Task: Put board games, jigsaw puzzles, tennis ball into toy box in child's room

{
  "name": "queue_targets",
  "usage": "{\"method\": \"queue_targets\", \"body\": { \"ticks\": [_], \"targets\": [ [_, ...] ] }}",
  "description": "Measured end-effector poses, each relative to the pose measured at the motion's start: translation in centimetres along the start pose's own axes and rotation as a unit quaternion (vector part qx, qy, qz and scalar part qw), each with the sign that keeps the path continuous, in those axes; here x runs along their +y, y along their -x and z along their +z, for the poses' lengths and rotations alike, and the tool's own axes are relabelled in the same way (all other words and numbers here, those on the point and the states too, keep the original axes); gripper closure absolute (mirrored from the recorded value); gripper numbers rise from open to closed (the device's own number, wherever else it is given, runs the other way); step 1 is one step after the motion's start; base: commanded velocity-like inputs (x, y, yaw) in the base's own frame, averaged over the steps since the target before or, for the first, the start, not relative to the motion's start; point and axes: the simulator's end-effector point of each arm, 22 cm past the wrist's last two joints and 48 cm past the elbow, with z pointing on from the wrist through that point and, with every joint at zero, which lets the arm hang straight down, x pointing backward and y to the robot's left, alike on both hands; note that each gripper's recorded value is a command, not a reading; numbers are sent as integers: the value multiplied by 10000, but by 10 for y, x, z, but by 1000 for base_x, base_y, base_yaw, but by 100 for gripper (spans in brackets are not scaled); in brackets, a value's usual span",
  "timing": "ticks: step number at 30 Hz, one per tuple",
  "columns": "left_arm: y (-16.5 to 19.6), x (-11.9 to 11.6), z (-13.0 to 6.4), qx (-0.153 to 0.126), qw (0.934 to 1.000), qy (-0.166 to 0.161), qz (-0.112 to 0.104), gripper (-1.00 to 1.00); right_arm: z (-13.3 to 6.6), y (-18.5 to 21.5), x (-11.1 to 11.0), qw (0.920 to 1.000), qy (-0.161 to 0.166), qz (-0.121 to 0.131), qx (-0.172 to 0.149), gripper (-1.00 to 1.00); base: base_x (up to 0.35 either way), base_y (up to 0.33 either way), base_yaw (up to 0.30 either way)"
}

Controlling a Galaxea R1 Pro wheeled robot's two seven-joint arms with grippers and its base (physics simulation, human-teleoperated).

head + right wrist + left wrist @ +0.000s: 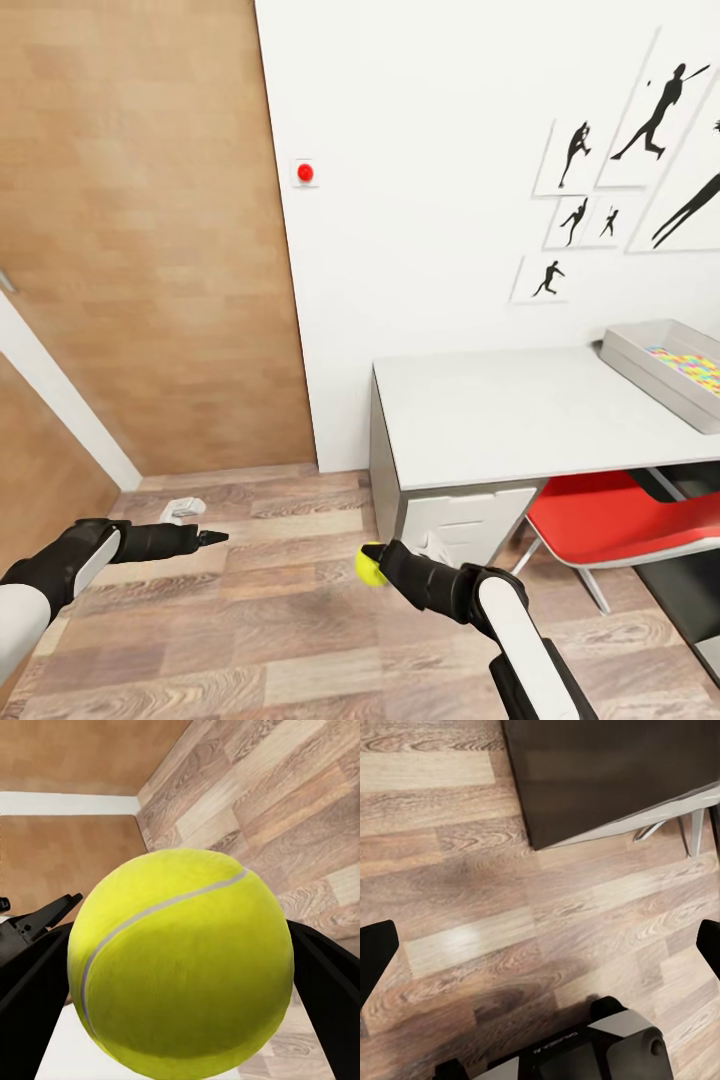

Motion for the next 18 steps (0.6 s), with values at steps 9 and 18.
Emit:
{"method": "queue_targets", "body": {
  "ticks": [9, 18],
  "targets": [
    [5, -4, -5, -61, 10000, -6, 44, -100, -4, 2, 5, 10000, 35, -43, -41, 100, 3, 0, 0],
    [11, -6, -11, -128, 9999, -5, 77, -100, -7, 3, 10, 9999, 73, -90, -86, 100, 0, 0, 0]
  ]
}}
